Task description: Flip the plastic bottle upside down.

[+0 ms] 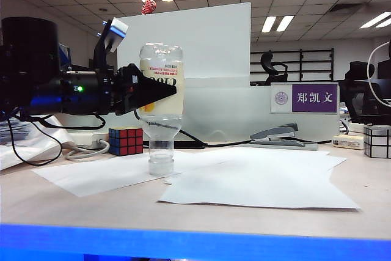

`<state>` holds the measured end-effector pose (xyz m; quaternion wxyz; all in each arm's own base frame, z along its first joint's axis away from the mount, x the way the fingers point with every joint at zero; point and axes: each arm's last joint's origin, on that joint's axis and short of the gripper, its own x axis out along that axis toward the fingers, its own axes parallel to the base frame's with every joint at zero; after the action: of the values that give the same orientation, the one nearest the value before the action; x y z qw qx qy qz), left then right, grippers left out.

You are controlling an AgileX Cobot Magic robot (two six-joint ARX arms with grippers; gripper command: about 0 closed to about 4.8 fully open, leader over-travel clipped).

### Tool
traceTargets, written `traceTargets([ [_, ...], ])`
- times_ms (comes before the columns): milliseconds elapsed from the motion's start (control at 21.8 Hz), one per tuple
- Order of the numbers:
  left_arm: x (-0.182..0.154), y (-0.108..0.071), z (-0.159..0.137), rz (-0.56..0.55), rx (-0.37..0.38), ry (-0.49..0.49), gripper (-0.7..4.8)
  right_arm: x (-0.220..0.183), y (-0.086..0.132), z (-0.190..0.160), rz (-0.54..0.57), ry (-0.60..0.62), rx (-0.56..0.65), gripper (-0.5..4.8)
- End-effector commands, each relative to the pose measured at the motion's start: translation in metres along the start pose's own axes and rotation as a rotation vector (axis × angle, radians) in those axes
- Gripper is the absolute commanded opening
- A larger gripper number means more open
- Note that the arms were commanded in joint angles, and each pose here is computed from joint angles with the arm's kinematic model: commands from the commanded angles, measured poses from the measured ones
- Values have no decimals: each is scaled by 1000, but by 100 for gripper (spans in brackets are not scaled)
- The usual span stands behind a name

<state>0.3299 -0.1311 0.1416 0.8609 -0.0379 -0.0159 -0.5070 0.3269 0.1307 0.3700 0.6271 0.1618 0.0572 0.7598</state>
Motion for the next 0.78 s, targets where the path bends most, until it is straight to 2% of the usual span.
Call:
traceTargets([
  [46,0,0,-3,-2,-15,12,5,1,3,3,3,-6,-25,-9],
  [137,0,0,-1,-3,-14,0,212,1,3,3,3,-6,-24,-9],
  [320,0,0,1,-6,-34,-19,424,1,3,3,3,-6,-25,-9],
  [458,0,-1,3,-41,-42,-26,479,1,3,3,3,-6,-25,-9],
  [595,0,-3,10,-72,-53,-82,479,1,3,3,3,-6,-30,-9],
  [778,-1,-5,16,-101,-57,-88,479,1,3,3,3,-6,-34,-9],
])
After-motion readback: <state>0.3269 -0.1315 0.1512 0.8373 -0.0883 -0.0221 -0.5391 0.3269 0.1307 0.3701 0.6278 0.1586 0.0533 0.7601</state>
